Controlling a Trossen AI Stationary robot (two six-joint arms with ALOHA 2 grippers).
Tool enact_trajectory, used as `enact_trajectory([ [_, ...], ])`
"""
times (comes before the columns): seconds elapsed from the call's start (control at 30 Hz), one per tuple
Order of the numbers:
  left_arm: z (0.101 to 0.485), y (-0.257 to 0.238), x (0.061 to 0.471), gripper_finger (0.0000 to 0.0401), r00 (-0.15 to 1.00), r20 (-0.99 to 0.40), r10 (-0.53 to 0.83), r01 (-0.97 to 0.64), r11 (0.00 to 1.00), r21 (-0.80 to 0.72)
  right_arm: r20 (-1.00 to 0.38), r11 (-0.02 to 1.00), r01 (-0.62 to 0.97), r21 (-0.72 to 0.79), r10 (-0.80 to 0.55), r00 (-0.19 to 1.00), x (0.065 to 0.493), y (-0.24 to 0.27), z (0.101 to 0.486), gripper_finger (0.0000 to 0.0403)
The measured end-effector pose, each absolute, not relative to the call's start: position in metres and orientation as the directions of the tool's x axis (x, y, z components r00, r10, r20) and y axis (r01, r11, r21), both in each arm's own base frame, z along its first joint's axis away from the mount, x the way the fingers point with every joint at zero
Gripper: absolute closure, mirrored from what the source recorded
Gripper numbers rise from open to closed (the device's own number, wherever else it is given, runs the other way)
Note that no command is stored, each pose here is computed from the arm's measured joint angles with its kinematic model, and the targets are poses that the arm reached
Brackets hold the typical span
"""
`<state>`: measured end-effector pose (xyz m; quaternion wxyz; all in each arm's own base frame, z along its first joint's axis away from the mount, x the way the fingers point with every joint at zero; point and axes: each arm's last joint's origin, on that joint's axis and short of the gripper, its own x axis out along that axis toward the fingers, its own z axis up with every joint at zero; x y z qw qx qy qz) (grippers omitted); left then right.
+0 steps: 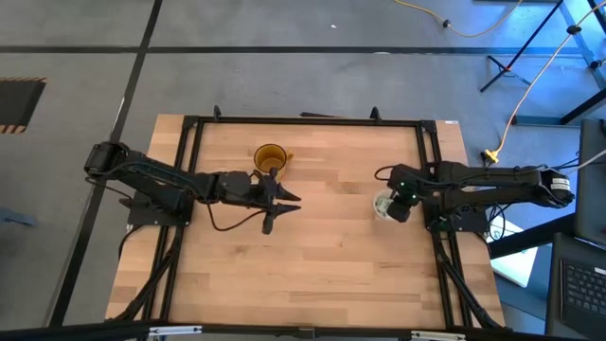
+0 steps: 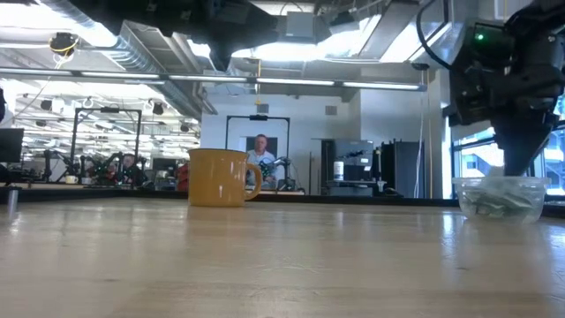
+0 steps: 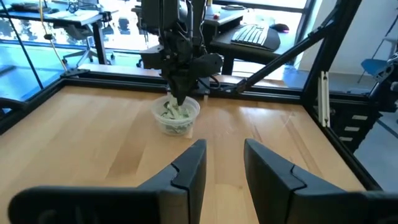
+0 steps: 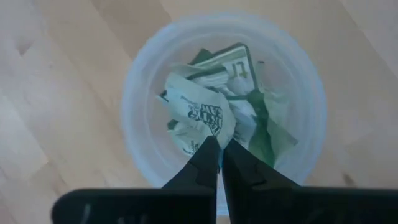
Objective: Pick and place items into bin
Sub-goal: Put the stevia packet into the transparent bin
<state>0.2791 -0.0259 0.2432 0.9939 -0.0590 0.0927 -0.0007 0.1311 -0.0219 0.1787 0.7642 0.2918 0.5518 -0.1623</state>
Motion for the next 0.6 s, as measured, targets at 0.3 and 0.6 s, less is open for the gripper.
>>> enact_trajectory([
  [0.3,0.244,-0.022,0.278,0.0297,0.982,-0.189,0.018,-0.037,0.994,-0.098,-0.946,0.778,0.585,0.230,0.036,0.323,0.129,-0.023,0.175,0.0380],
  [0.6,0.263,-0.007,0.261,0.0297,0.985,-0.167,0.045,-0.063,0.993,-0.103,-0.945,0.758,0.611,0.228,0.021,0.326,0.130,-0.023,0.175,0.0308],
])
